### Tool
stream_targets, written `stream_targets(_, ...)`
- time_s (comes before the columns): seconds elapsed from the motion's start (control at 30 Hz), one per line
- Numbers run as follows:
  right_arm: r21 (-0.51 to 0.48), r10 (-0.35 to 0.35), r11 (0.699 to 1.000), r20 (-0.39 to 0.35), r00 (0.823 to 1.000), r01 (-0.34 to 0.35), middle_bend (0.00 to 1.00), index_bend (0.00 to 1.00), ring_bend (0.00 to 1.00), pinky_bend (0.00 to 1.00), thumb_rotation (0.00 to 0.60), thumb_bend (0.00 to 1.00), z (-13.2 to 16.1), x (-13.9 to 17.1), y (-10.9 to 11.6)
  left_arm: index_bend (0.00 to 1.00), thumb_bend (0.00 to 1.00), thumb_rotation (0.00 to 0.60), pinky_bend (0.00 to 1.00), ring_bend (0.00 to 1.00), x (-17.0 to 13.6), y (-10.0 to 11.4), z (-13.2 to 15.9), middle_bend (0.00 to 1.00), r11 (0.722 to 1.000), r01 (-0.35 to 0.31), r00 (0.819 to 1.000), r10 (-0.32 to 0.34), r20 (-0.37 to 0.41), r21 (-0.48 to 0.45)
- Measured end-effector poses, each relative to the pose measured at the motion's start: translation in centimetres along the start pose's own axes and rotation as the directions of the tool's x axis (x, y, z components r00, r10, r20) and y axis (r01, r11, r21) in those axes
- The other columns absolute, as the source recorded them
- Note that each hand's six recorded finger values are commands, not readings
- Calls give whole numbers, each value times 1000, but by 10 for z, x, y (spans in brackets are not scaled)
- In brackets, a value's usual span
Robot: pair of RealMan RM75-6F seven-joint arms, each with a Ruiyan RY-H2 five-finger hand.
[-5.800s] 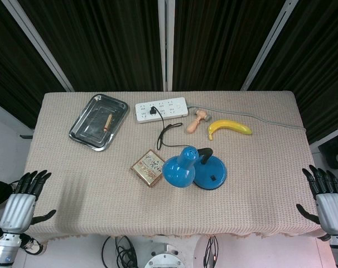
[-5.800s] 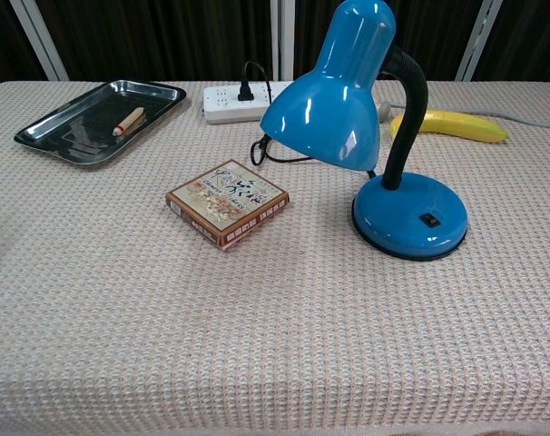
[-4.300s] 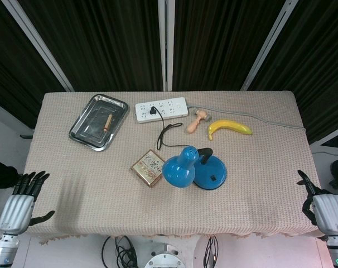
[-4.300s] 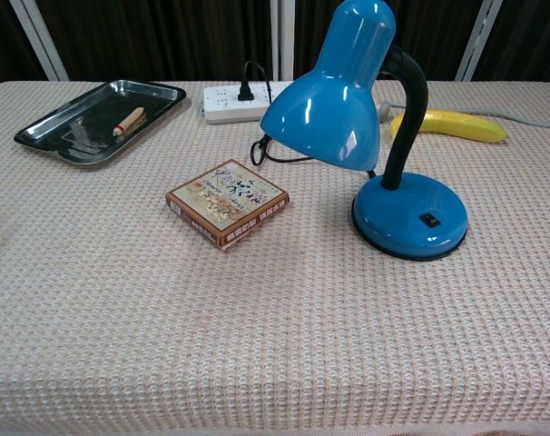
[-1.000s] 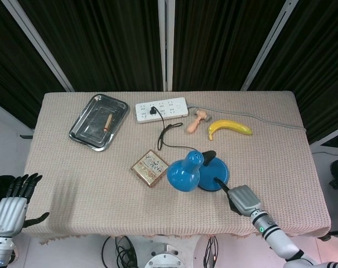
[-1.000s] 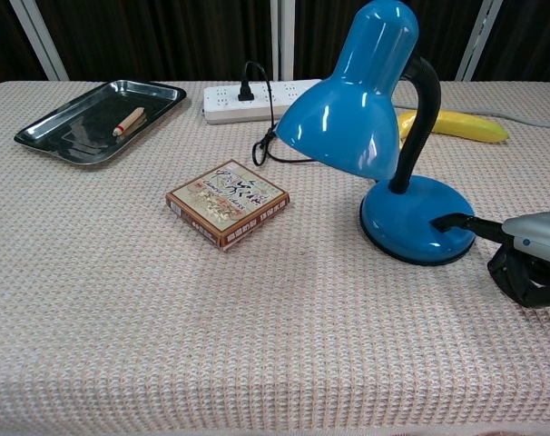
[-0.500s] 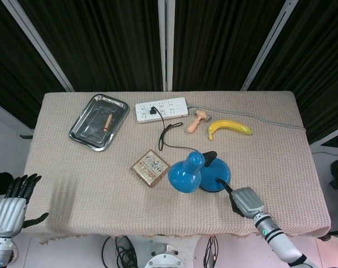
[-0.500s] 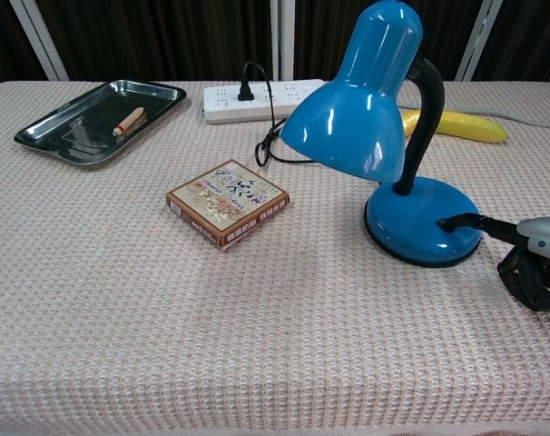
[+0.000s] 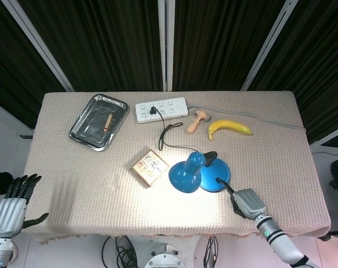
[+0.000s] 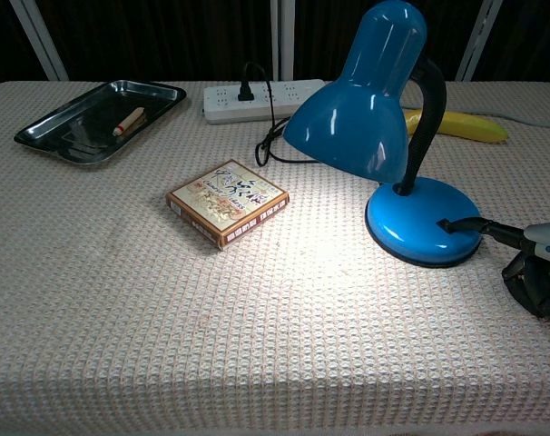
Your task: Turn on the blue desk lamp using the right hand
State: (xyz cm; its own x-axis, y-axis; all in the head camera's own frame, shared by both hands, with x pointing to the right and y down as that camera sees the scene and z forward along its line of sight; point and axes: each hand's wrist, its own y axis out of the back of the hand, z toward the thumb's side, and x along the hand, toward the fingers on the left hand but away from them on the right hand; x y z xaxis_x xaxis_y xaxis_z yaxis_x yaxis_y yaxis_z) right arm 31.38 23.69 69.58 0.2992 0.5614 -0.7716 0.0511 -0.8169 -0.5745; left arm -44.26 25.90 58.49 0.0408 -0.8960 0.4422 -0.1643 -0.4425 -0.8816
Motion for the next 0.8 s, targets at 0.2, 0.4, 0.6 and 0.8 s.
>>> stream_targets(0.2, 3, -128, 992, -16, 992, 129, 879, 0, 861, 852, 600, 1000, 2, 12, 27, 85, 0, 600, 0, 0, 0, 2, 1, 47, 1000, -4, 1000, 4, 3, 2)
stream_targets(0.4, 33, -352, 935, 7, 936, 352, 851, 0, 837, 841, 600, 1000, -13, 44, 71, 85, 0, 600, 0, 0, 2, 4, 3, 47, 1000, -6, 1000, 6, 7, 5)
stream_targets(0.6, 186, -569, 818, 121, 813, 545, 210, 0, 214, 330, 600, 381, -65, 100, 98, 85, 0, 600, 0, 0, 4, 6, 6, 47, 1000, -9, 1000, 9, 15, 12)
stream_targets(0.8, 245, -552, 832, 286, 783, 497, 0, 0, 0, 0, 600, 0, -117, 135, 90, 85, 0, 600, 0, 0, 8, 6, 9, 47, 1000, -13, 1000, 12, 23, 27)
